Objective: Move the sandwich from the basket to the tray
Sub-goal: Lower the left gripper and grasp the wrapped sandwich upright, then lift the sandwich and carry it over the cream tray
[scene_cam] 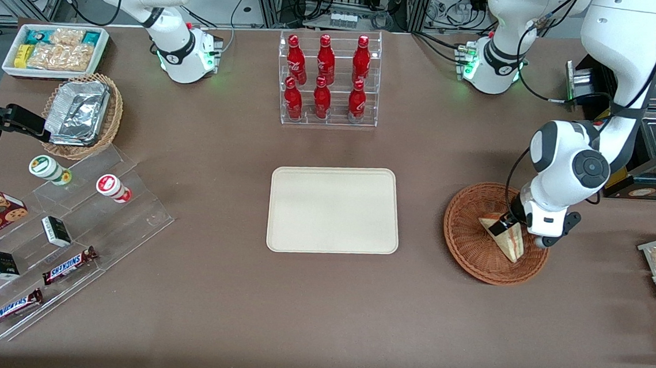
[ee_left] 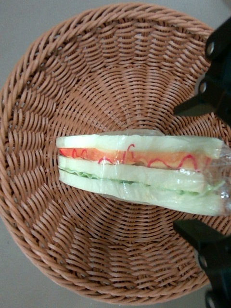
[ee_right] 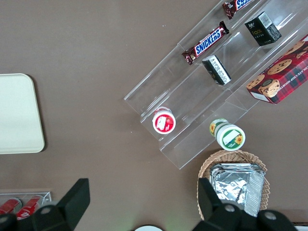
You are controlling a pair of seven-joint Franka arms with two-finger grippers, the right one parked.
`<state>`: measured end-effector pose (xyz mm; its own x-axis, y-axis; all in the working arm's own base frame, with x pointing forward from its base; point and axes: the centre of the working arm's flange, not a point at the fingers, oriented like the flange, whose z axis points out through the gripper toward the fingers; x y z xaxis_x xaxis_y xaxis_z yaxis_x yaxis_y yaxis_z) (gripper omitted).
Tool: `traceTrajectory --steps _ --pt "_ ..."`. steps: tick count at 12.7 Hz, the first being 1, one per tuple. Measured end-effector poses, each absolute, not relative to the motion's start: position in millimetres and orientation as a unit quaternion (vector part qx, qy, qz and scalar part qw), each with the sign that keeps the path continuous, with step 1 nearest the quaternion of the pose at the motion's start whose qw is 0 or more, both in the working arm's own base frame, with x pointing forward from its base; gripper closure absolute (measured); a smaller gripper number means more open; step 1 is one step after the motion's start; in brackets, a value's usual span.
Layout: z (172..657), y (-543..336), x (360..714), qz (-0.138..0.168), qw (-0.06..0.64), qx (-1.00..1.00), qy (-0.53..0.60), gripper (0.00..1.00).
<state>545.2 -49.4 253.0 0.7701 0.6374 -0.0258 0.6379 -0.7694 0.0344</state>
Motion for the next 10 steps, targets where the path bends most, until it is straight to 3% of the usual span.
traceTrajectory --steps 1,4,10 --pt "252.9 -49.4 545.3 -0.006 0.021 0.941 0.338 0.25" --pt "258.2 -49.5 546.9 -0.002 0.018 0.948 0.316 0.57" --pt "327.6 -83.8 550.0 -0.023 0.002 0.973 0.231 0.84"
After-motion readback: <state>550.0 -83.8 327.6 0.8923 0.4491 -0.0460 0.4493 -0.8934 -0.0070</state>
